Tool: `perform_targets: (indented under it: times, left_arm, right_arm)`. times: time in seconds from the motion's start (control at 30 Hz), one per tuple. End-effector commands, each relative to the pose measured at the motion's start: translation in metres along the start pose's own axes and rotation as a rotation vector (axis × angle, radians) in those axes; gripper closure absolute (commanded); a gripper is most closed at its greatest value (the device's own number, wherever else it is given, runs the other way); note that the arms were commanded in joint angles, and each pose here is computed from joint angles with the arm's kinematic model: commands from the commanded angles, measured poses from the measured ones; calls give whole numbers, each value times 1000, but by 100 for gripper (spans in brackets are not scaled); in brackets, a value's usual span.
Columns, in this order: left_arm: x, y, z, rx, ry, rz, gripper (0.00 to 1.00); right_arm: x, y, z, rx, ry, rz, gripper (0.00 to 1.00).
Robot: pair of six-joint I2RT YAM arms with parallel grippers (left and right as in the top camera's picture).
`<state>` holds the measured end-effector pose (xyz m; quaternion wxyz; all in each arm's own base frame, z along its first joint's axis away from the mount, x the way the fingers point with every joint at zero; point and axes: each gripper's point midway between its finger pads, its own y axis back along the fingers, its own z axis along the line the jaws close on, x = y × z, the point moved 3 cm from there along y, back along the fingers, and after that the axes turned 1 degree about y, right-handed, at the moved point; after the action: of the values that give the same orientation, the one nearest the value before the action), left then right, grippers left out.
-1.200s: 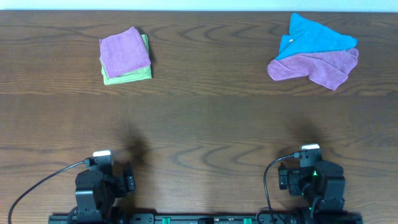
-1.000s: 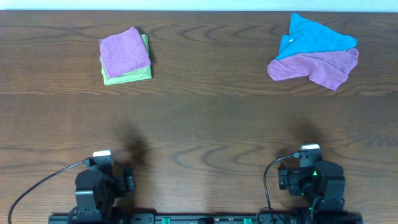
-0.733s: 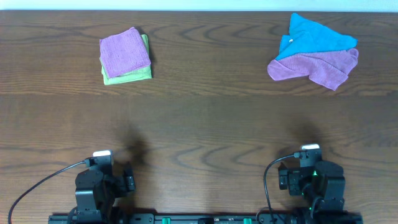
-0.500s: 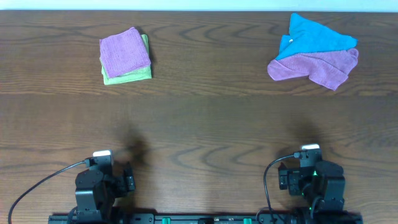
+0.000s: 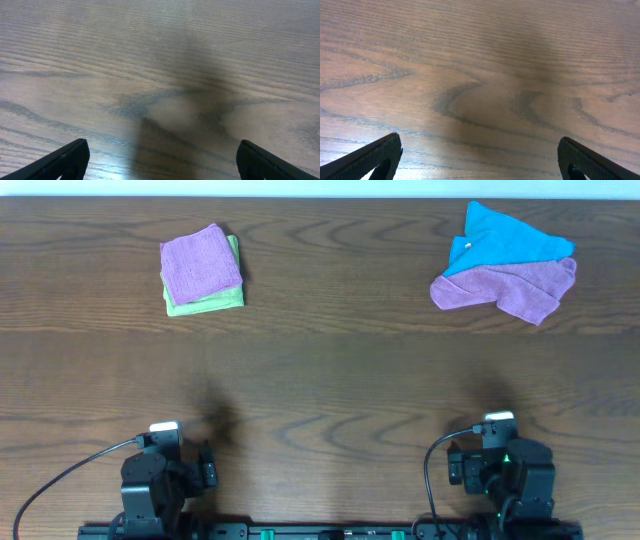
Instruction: Fold the cloth
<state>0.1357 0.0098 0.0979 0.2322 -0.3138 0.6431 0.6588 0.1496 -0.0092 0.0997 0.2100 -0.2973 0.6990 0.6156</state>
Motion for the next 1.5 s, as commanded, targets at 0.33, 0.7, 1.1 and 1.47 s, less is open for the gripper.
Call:
perform_targets:
  times: [0.33, 0.7, 1.1, 1.47]
  left_arm:
    - [13, -1, 2, -11, -12, 53, 5]
    - [13, -1, 2, -10, -12, 53, 5]
    - [13, -1, 2, -10, -12, 53, 5]
    - [13, -1, 2, -10, -12, 53, 5]
  right_arm:
    - [-31, 19, 66, -512, -113, -153, 1]
    - [-60, 13, 40, -517, -531, -182, 1]
    - [-99, -24, -61, -337, -934, -47, 1]
    - [-148, -63, -145, -349, -598, 11, 1]
